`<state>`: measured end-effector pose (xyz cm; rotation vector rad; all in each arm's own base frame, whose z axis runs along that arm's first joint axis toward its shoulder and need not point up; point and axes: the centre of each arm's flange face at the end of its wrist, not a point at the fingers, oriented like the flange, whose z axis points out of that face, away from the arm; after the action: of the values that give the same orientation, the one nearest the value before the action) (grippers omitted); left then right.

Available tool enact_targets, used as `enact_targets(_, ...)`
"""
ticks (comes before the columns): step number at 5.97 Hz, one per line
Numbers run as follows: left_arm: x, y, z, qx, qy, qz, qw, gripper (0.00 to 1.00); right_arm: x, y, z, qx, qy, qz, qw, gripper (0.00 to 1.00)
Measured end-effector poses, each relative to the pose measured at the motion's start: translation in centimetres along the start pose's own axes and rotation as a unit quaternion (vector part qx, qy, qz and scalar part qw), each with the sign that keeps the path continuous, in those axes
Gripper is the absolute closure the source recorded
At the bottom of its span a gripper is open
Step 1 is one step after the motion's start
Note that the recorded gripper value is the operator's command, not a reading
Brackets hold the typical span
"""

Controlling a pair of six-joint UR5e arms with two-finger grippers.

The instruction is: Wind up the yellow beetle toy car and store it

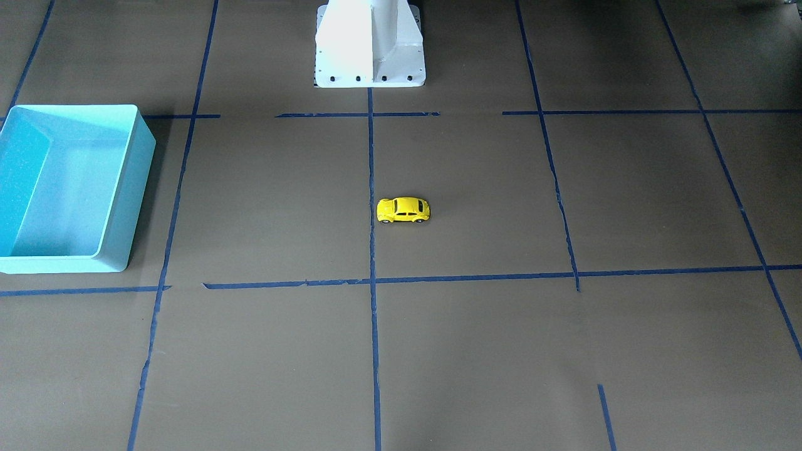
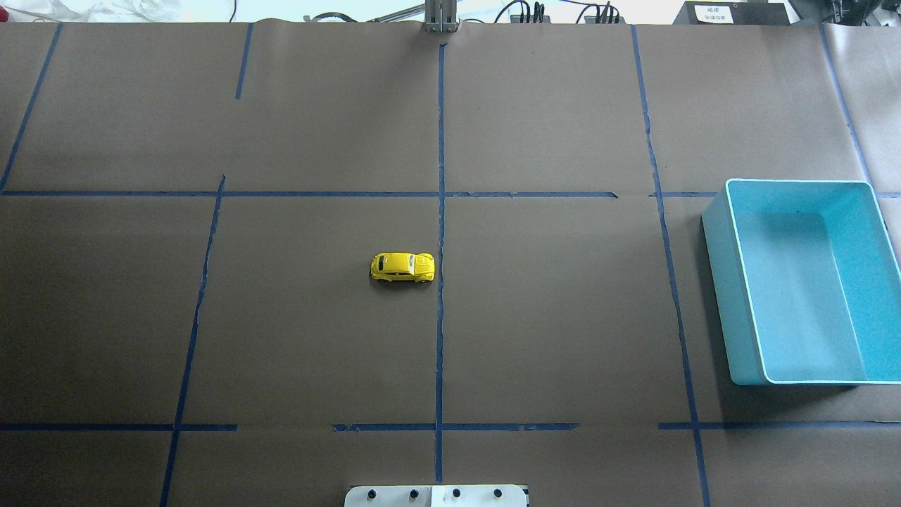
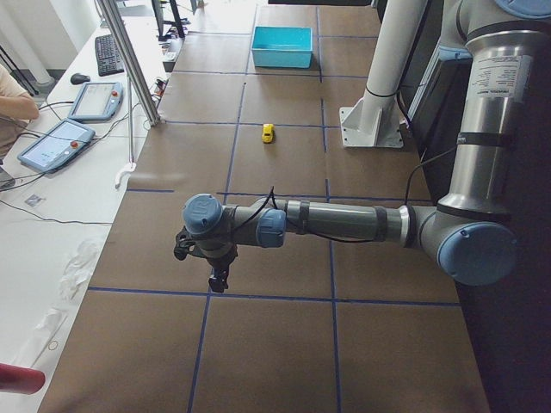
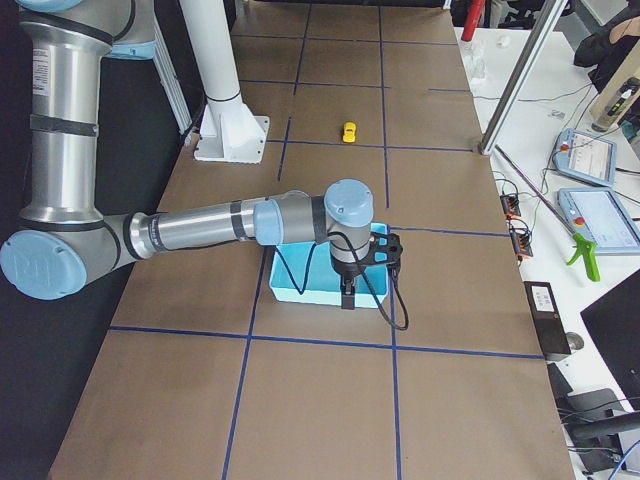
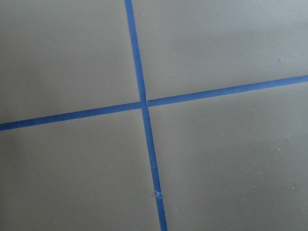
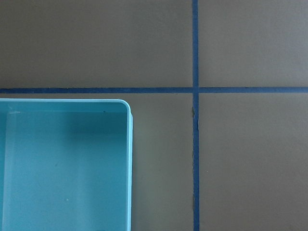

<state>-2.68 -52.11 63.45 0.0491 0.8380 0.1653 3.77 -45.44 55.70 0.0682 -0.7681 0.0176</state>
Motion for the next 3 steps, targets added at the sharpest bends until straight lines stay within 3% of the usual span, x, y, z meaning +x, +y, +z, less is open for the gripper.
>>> enact_targets(3, 0.0, 1.7, -0.9, 0.009, -0.005, 0.000, 0.9999, 0.00, -1.3, -1.1, 1.2, -0.011, 0.002, -0.019, 0.9998, 0.00)
